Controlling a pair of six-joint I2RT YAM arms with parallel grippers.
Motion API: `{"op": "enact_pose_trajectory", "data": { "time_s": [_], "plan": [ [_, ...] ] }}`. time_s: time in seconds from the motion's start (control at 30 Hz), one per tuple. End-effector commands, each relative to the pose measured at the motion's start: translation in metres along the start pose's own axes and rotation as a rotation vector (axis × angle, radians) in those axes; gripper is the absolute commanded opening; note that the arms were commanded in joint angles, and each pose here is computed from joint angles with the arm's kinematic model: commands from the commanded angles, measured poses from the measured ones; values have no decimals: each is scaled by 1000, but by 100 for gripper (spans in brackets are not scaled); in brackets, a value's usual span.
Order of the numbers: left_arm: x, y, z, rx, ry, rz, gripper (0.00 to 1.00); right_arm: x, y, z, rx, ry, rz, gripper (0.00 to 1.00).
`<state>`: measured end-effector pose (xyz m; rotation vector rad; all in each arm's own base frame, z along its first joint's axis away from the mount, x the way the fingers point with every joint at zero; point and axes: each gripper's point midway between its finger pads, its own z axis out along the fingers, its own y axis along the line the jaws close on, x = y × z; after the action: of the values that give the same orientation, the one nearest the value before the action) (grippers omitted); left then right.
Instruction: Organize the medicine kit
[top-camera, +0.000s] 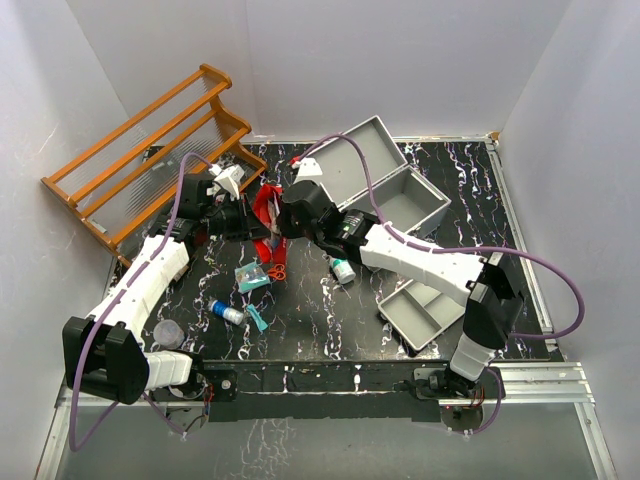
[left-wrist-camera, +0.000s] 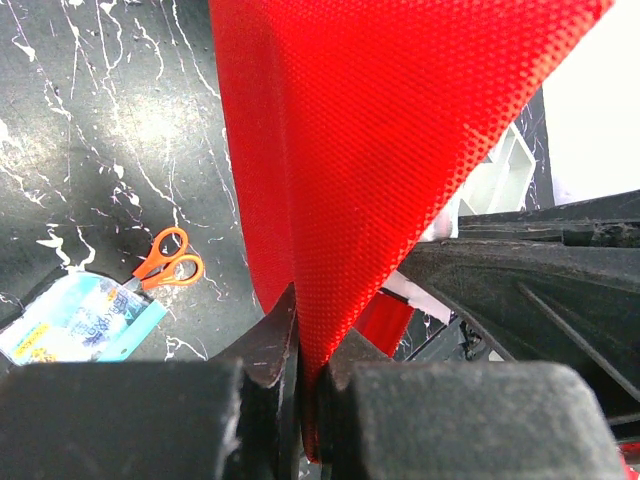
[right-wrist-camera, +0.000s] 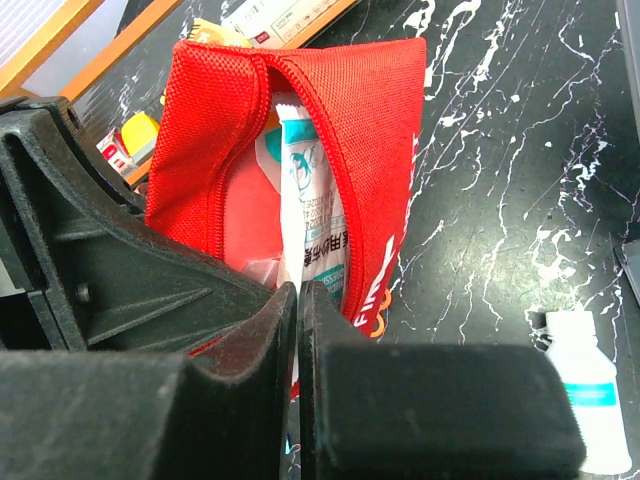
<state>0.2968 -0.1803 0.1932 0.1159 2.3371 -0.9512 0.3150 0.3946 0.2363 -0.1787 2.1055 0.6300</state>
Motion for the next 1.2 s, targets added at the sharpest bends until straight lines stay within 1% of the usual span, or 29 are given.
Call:
{"op": "enact_pose_trajectory", "data": {
  "time_s": [0.0,0.17,0.23,0.37,0.47,0.63,0.77,0.9,0.97,1.0,1.03,1.07,1.1,1.17],
  "plan": [
    [-13,-14,-7,34,-34,29,0,-26,13,-5,-39,-81,32,1],
    [-12,-17,-8,51,-27,25,0,-32,28,-6,-155,-155,28,0],
    [-11,-20,-9,63,-24,27,0,-29,37,-4,-202,-149,22,0],
    [-9,-23,-11,79,-24,39,0,-24,43,-1,-235,-130,45,0],
    [-8,-23,-12,81,-27,44,0,-26,47,-5,-268,-149,68,0],
    [-7,-24,-12,88,-24,47,0,-28,26,-3,-173,-192,101,0],
    [-7,-23,-13,82,-27,48,0,-27,10,0,-96,-207,90,0],
    [-7,-23,-13,80,-26,48,0,-30,7,-1,-79,-214,68,0],
    [-7,-22,-12,77,-25,46,0,-32,10,-2,-88,-212,65,3],
    [-7,-22,-12,77,-24,45,0,-33,12,-2,-93,-210,66,7],
    [-7,-22,-12,76,-23,43,0,-33,12,-2,-90,-206,69,14],
    [-7,-22,-12,75,-25,42,0,-33,12,-2,-85,-202,75,17],
    [-8,-22,-12,76,-26,43,0,-33,12,-2,-82,-196,76,24],
    [-8,-22,-12,75,-29,44,0,-30,9,-1,-61,-181,78,30]
  ]
}}
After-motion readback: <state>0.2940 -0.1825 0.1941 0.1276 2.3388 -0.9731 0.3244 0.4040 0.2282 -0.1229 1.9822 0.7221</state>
